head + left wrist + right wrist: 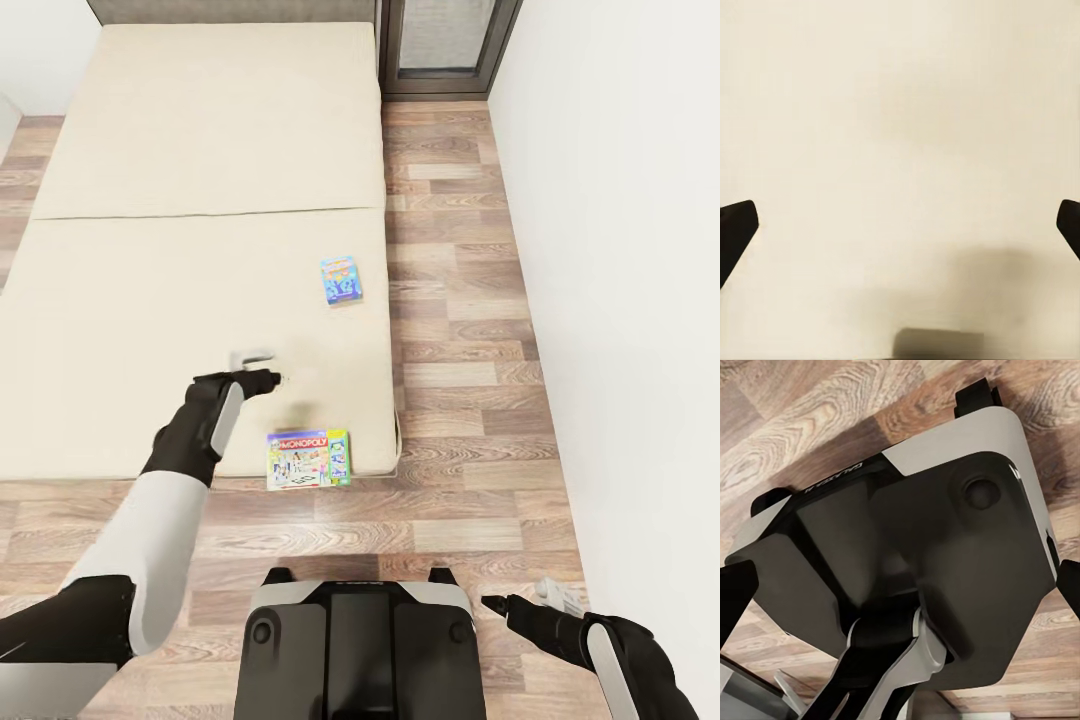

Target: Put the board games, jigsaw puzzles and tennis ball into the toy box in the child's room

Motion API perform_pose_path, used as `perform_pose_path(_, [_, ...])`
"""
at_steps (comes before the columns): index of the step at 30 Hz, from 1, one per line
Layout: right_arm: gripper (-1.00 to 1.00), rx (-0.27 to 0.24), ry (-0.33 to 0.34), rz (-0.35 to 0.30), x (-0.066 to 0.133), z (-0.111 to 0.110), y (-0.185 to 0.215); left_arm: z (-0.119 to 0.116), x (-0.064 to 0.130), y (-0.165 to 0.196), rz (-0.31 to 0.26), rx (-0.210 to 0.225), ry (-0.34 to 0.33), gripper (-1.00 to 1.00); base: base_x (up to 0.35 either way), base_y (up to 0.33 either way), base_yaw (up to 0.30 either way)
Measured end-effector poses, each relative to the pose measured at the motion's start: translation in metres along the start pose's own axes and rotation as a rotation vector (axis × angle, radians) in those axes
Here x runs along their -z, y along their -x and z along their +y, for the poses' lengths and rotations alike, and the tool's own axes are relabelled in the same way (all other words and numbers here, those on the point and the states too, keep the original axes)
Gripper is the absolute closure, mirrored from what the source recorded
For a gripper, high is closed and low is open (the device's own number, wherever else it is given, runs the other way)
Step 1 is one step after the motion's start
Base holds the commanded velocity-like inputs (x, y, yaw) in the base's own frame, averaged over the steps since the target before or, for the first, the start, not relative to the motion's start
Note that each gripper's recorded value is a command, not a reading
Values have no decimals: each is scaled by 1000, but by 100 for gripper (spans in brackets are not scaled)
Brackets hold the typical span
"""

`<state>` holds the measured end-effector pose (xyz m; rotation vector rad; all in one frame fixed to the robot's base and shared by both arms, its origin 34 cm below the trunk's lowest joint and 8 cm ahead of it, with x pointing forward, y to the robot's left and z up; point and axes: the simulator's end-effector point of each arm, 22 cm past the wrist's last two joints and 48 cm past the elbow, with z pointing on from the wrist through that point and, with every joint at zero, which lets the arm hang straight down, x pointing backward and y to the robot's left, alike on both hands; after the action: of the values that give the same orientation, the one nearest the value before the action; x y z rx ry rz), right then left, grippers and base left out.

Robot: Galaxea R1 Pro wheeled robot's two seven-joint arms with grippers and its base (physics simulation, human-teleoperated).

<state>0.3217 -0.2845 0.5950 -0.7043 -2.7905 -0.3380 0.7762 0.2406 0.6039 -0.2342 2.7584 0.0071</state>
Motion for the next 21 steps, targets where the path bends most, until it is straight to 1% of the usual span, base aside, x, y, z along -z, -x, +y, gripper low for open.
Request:
perform_pose_path(2, [-100,0,0,0,0,0,0,11,4,5,10,8,5,-100,0,0,0])
perform_pose_path(3, [-100,0,-1,0,0,0,0,20,8,9,21,16,0,-100,0,0,0])
perform_pose_path(7, [-100,0,-1,0,0,0,0,39,15,14,47,39,-41,-100,0,0,0])
perform_pose_path(8, [-100,0,-1,-1,0,0,0,47,19,14,64,51,-77,-100,0,0,0])
perform_pose_path(13, [-100,2,-2,-3,0,0,1,64,32,11,121,83,-209,-100,0,0,0])
perform_pose_path(15, [-100,6,0,-19,0,0,4,84,47,7,151,100,-314,-100,0,0,0])
perform_pose_path(16, [-100,8,0,-24,0,0,5,89,52,6,156,106,-346,-100,0,0,0])
perform_pose_path(17, [-100,11,1,-34,0,1,7,97,62,3,166,113,-405,-100,0,0,0])
perform_pose_path(19, [-100,13,1,-40,0,1,8,106,74,1,175,122,-468,-100,0,0,0])
perform_pose_path(20, [-100,14,1,-44,0,1,9,113,87,-1,184,129,-528,-100,0,0,0])
perform_pose_path(21, [-100,15,1,-46,0,1,9,119,94,-2,189,134,-558,-100,0,0,0])
